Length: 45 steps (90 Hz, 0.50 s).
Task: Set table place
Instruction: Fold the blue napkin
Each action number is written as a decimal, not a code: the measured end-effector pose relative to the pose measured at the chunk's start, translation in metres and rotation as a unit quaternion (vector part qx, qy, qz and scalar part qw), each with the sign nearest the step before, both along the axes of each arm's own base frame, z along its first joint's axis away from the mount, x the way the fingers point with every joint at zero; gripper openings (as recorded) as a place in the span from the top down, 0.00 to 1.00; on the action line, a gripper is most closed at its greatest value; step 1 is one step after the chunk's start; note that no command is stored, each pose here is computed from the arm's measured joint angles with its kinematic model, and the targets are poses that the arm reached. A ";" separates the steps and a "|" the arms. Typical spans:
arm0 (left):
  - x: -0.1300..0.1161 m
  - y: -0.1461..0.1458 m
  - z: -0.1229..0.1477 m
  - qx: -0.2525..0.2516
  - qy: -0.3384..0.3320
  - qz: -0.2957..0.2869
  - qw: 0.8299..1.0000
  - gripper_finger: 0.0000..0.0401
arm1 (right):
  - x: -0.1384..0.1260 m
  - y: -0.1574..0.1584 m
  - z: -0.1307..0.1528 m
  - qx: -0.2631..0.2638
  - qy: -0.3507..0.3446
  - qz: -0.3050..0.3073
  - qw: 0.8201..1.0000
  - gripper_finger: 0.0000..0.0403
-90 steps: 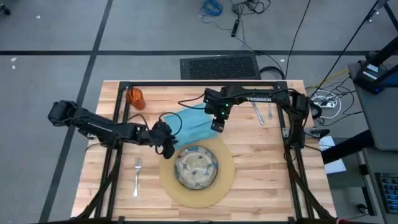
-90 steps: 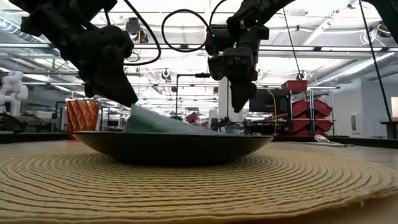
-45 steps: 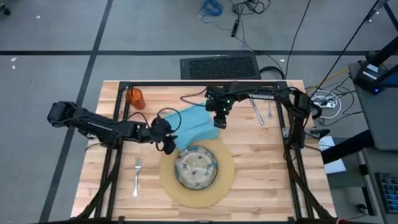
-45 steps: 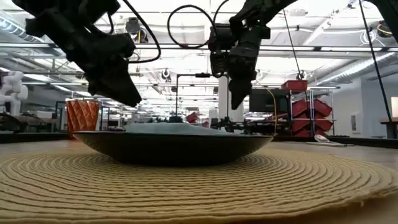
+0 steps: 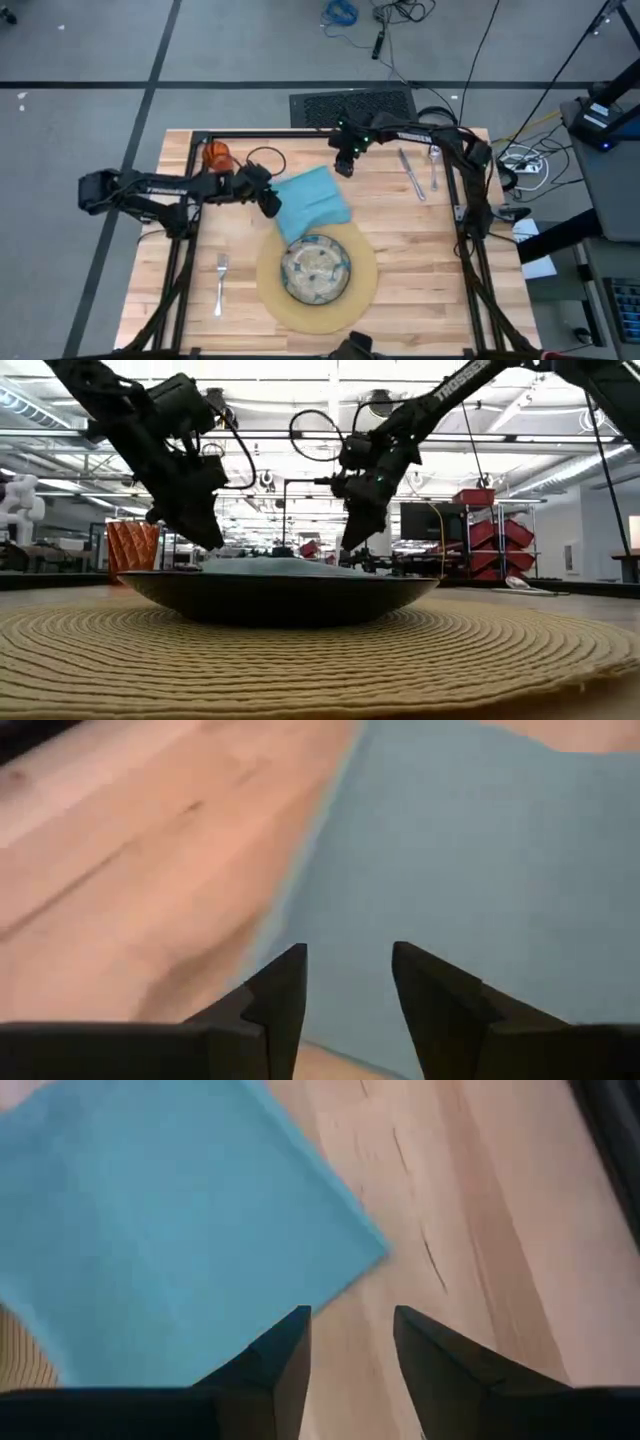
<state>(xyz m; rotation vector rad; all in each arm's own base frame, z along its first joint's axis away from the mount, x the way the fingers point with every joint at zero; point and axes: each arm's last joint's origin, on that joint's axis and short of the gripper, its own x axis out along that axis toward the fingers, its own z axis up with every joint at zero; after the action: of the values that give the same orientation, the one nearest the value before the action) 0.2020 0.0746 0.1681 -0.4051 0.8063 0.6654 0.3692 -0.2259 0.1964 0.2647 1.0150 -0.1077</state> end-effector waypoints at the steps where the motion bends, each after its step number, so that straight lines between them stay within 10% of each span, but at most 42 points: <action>1: -0.001 0.001 0.000 -0.001 0.003 0.001 1.000 0.66 | 0.001 -0.001 -0.001 0.002 0.003 0.000 1.000 0.67; 45: -0.002 0.027 -0.033 -0.021 0.088 -0.011 0.996 0.66 | 0.035 -0.029 0.010 -0.002 0.066 0.060 0.996 0.67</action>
<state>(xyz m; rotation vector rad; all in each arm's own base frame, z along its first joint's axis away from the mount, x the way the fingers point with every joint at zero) 0.2003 0.1014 0.1351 -0.3780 0.9914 0.6711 0.4045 -0.2551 0.2061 0.1946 1.1594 -0.0187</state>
